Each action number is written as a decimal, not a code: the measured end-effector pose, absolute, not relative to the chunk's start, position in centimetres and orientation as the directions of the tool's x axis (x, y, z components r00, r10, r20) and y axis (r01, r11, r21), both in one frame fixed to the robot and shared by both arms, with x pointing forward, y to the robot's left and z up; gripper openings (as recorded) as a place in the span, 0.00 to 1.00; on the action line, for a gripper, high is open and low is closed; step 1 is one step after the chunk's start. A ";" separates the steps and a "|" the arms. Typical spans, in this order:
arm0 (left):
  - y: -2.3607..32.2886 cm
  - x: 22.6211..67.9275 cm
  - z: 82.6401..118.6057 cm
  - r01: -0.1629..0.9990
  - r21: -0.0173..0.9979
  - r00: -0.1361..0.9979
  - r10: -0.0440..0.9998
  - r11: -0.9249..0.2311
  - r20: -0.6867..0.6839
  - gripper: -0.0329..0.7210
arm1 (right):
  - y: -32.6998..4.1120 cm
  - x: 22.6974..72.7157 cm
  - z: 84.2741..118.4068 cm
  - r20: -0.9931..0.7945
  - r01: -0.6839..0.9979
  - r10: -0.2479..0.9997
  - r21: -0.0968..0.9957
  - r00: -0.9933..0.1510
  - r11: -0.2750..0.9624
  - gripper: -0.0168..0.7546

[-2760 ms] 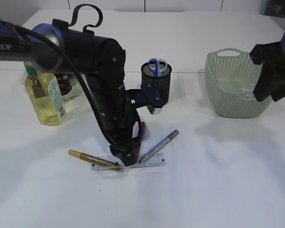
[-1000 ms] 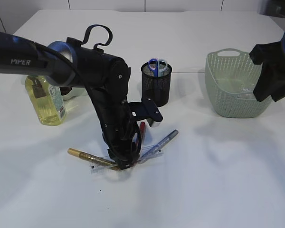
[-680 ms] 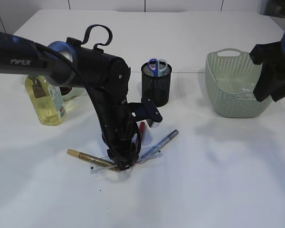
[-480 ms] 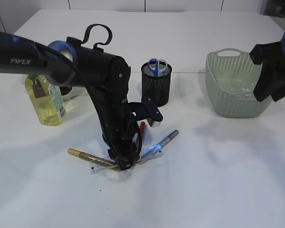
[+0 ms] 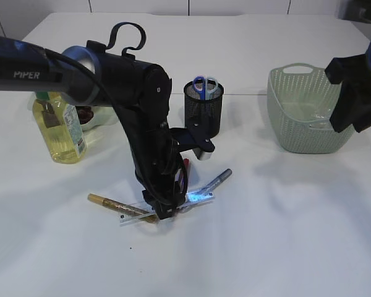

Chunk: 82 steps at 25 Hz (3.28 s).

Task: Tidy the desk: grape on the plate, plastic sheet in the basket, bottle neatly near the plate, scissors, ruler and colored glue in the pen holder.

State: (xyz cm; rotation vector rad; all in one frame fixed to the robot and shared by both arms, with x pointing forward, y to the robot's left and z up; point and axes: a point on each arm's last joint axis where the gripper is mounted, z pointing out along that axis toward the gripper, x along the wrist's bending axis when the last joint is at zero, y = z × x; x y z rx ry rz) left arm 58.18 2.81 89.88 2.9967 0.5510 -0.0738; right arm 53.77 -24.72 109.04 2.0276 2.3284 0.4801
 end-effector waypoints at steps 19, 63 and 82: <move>1.9 59.2 92.8 0.614 0.084 0.789 0.608 -0.785 -0.090 0.41 | -24.7 53.7 109.0 0.187 0.965 0.970 0.236 -0.158 0.112 0.39; 2.9 63.2 100.9 0.149 0.988 0.500 0.865 -0.034 -0.046 0.41 | -24.9 53.8 109.0 0.156 0.960 0.971 0.239 -0.184 0.143 0.39; 0.8 66.5 95.8 -0.009 0.998 0.461 0.886 0.063 -0.052 0.41 | -25.4 53.8 108.9 0.107 0.958 0.976 0.237 -0.192 0.162 0.39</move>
